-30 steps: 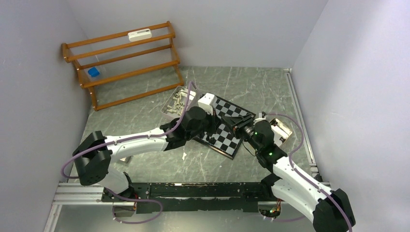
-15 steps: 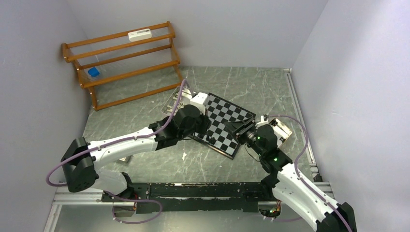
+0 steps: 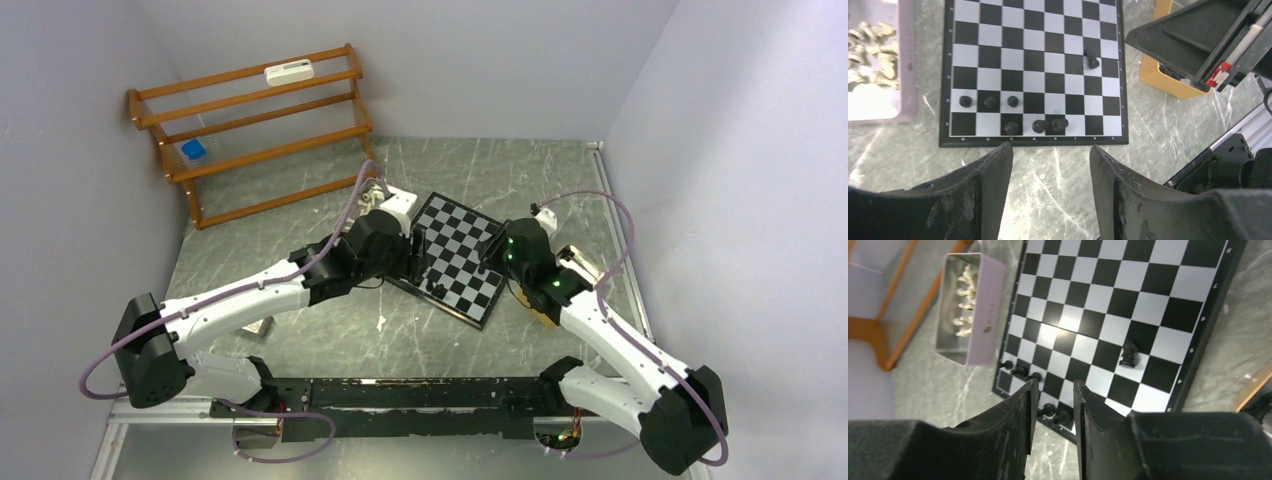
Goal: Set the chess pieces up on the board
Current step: Pick up the chess piece from the storage box.
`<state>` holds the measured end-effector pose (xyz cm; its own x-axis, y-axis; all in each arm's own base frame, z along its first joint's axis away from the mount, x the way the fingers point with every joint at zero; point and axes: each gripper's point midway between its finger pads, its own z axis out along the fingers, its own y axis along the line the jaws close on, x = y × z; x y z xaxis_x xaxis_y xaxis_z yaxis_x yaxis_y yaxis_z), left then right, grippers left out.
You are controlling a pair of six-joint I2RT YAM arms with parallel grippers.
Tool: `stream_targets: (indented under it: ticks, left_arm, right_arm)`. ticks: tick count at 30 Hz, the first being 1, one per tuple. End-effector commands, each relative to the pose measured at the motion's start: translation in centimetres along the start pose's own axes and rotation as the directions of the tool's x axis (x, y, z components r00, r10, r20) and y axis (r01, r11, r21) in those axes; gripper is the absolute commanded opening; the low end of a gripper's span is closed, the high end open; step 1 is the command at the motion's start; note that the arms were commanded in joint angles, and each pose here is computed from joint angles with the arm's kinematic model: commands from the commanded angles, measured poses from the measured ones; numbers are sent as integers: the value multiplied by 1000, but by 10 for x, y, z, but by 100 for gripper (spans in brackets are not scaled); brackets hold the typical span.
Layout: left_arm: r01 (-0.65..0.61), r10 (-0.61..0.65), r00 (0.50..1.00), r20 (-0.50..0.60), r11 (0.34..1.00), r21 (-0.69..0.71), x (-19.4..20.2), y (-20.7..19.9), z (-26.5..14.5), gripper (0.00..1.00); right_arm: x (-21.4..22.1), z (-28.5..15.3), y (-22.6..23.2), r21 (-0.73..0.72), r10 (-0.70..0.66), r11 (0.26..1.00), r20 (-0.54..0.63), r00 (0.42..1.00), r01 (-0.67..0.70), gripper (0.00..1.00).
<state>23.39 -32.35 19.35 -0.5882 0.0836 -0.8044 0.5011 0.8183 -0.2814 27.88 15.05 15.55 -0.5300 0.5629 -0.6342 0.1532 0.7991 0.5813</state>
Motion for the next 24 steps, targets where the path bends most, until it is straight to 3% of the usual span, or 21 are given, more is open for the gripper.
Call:
stream_targets:
  ticks: [1,6,8,9,18,24]
  left_arm:
    - [18,-18,1000,-1,999,38,-12,12,-13,66]
    - [-33,33,999,-3,999,16,-17,32,-30,81]
    - [-75,75,997,-10,997,-12,-16,41,-38,95]
    - [-95,95,995,-17,995,-27,-14,45,-42,97]
    - [-170,169,985,-16,982,-78,12,71,-54,97]
    - [-184,185,983,4,980,-78,6,71,-62,97]
  right_arm:
    - [-6,11,-18,117,-152,982,-2,988,151,33]
    - [-5,31,-34,182,-149,971,-46,988,155,28]
    - [-2,40,-43,199,-132,969,-80,988,145,28]
    - [1,45,-47,193,-121,971,-105,987,139,27]
    - [10,67,-64,221,0,974,-183,983,41,25]
    - [21,76,-63,241,66,970,-219,973,-12,27]
